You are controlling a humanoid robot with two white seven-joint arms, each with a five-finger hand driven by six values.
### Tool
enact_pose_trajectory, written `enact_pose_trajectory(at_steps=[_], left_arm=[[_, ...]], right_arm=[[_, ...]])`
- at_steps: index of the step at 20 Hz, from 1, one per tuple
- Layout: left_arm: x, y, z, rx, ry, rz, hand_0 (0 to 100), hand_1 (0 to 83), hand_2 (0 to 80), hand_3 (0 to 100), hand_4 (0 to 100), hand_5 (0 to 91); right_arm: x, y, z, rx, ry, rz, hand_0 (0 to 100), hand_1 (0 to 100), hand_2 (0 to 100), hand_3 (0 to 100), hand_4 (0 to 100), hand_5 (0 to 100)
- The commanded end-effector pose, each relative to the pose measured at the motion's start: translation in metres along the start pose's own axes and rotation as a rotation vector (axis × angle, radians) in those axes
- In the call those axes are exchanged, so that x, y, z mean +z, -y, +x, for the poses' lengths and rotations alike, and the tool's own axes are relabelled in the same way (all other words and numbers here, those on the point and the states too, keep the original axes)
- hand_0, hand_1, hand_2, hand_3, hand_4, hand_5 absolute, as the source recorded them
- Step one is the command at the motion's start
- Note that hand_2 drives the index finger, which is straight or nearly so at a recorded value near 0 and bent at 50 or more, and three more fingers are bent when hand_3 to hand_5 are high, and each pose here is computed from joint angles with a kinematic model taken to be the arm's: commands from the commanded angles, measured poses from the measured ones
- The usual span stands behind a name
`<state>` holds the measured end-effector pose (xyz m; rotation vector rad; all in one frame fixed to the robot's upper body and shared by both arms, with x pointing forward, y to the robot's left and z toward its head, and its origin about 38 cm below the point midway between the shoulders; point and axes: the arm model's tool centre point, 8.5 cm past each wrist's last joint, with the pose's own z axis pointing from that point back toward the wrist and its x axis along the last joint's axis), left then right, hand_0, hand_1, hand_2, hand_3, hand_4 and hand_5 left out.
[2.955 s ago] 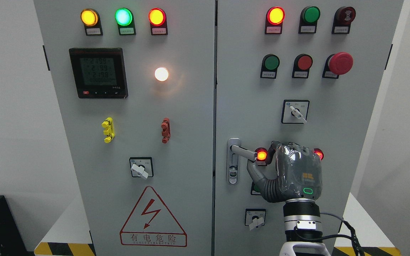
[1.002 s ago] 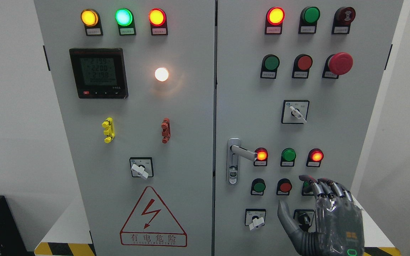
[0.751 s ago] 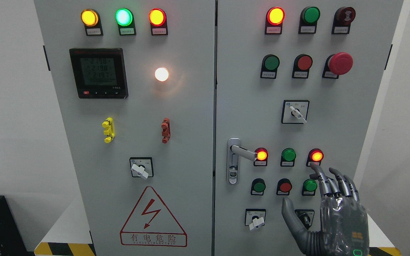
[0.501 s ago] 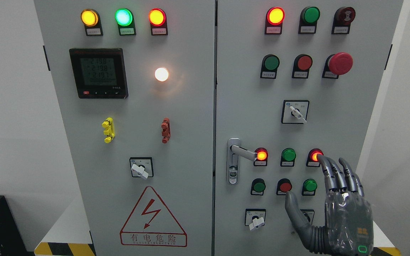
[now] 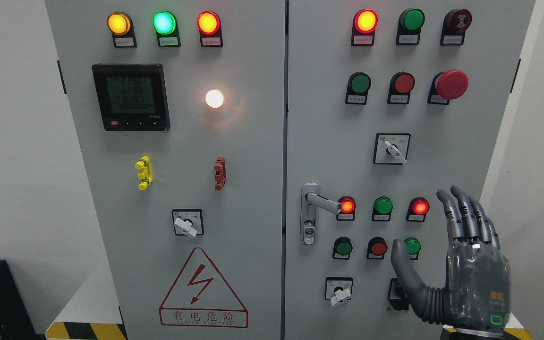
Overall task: Release door handle
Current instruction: 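Withdraw the open right hand down and away from the handle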
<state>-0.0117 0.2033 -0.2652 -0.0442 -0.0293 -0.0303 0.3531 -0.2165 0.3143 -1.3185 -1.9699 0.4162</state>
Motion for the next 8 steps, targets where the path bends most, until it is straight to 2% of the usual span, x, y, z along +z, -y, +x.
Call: enact_pose_trajectory(at_steps=[1, 8], left_arm=[[0.0, 0.0004, 0.0001, 0.0, 0.001, -0.001, 0, 0.0, 4.2, 11, 0, 0.0], [0.0, -0.0006, 0.0001, 0.0, 0.001, 0.0, 0, 0.0, 4.3, 10, 0, 0.0]], right_arm=[[-0.0034, 0.0063, -0.0038, 0.003, -0.009, -0.022, 38, 20, 0, 0, 0, 0], [-0.0038, 0.0078, -0.0032, 0.002, -0.008, -0.04, 38, 20, 0, 0, 0, 0]])
